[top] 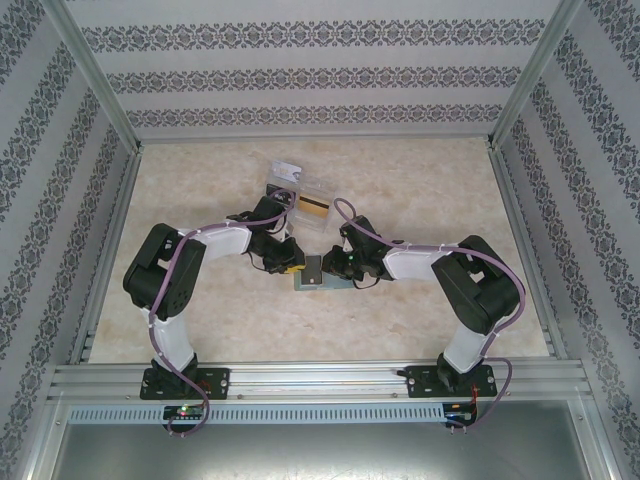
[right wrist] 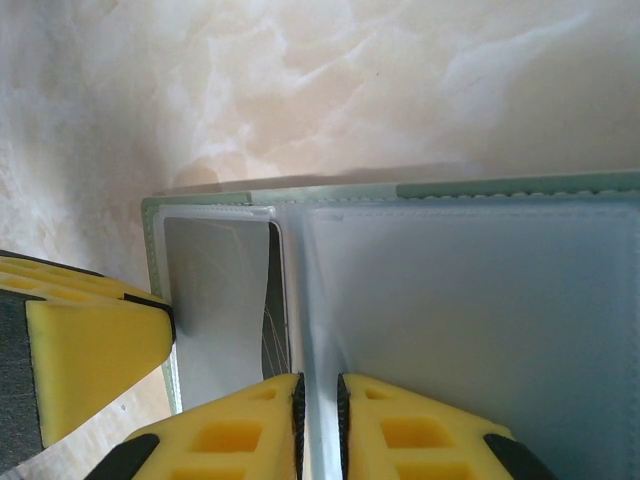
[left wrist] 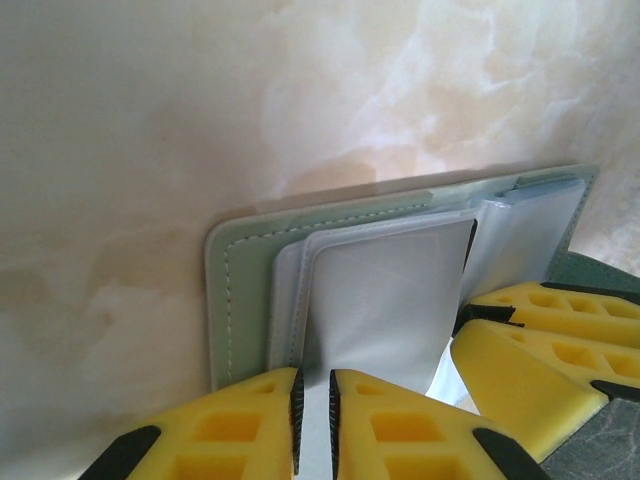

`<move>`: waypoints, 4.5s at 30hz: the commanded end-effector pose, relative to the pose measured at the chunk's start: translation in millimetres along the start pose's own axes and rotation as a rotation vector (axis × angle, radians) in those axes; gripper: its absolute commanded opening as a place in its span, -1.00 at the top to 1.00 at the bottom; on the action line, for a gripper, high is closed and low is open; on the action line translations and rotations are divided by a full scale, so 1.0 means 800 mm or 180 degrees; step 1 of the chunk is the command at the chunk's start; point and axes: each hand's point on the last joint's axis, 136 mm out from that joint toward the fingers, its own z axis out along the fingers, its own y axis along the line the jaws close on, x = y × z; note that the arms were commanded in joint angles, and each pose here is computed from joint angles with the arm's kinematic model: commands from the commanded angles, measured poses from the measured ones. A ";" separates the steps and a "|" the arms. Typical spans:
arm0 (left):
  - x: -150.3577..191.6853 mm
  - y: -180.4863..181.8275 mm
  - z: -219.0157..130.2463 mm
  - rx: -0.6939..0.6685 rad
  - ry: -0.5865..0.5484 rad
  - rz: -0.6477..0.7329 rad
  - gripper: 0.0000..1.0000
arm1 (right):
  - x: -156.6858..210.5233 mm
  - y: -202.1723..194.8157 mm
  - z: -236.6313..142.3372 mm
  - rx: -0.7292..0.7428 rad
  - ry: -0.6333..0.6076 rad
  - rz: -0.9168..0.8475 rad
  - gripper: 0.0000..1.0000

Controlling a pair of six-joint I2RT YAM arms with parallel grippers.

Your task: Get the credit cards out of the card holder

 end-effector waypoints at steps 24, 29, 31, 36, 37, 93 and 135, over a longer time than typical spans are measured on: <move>0.012 0.007 0.023 0.0027 0.0172 -0.0035 0.79 | 0.007 0.012 0.007 -0.0192 0.0175 -0.0050 0.68; 0.014 0.011 0.027 0.0016 0.0206 -0.0055 0.80 | 0.011 0.020 0.012 -0.0248 0.0261 -0.0106 0.67; 0.015 0.011 0.028 0.0020 0.0217 -0.0064 0.81 | 0.012 0.021 0.014 -0.0255 0.0283 -0.0109 0.68; 0.012 0.011 0.023 -0.0017 0.0177 -0.0036 0.79 | 0.008 0.018 0.010 -0.0205 0.0210 -0.0108 0.88; 0.011 0.011 0.021 -0.0054 0.0159 -0.0017 0.76 | 0.007 0.016 0.007 -0.0175 0.0177 -0.0113 0.91; 0.009 0.016 0.006 -0.0316 0.0060 0.0092 0.80 | -0.007 0.016 -0.017 -0.0419 0.0153 0.0050 0.86; -0.027 -0.200 -0.163 0.2237 -0.0467 0.0849 -0.56 | -0.058 0.147 -0.200 -0.1892 -0.0622 -0.0556 1.00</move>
